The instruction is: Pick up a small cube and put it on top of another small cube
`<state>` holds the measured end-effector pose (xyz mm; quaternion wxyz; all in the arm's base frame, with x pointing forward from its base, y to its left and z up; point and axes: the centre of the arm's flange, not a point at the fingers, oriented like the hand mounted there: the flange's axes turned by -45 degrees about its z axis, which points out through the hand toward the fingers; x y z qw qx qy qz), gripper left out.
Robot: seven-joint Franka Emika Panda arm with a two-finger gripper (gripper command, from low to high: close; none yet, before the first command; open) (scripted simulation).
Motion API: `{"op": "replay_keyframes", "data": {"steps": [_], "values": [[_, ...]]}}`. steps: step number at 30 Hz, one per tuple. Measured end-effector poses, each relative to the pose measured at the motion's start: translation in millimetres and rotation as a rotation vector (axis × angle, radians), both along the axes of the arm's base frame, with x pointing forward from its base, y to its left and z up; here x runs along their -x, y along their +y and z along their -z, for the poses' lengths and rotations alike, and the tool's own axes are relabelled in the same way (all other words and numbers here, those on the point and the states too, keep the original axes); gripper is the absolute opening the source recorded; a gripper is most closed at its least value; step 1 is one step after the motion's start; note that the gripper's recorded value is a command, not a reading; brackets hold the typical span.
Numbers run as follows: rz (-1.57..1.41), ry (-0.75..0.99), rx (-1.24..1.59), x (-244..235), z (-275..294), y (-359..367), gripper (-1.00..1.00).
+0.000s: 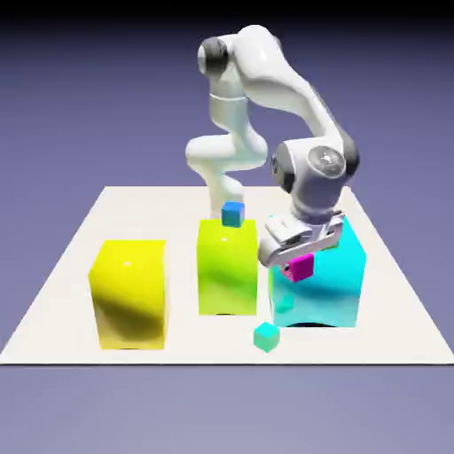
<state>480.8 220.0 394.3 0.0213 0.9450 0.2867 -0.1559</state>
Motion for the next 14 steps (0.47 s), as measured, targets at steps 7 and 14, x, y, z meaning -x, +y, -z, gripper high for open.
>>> {"op": "replay_keyframes", "data": {"steps": [7, 14], "values": [[-0.076, -0.015, 0.047, 66.4, -56.9, 50.1, -1.00], [-0.077, -0.017, 0.048, 73.9, -17.3, 44.4, 1.00]]}}
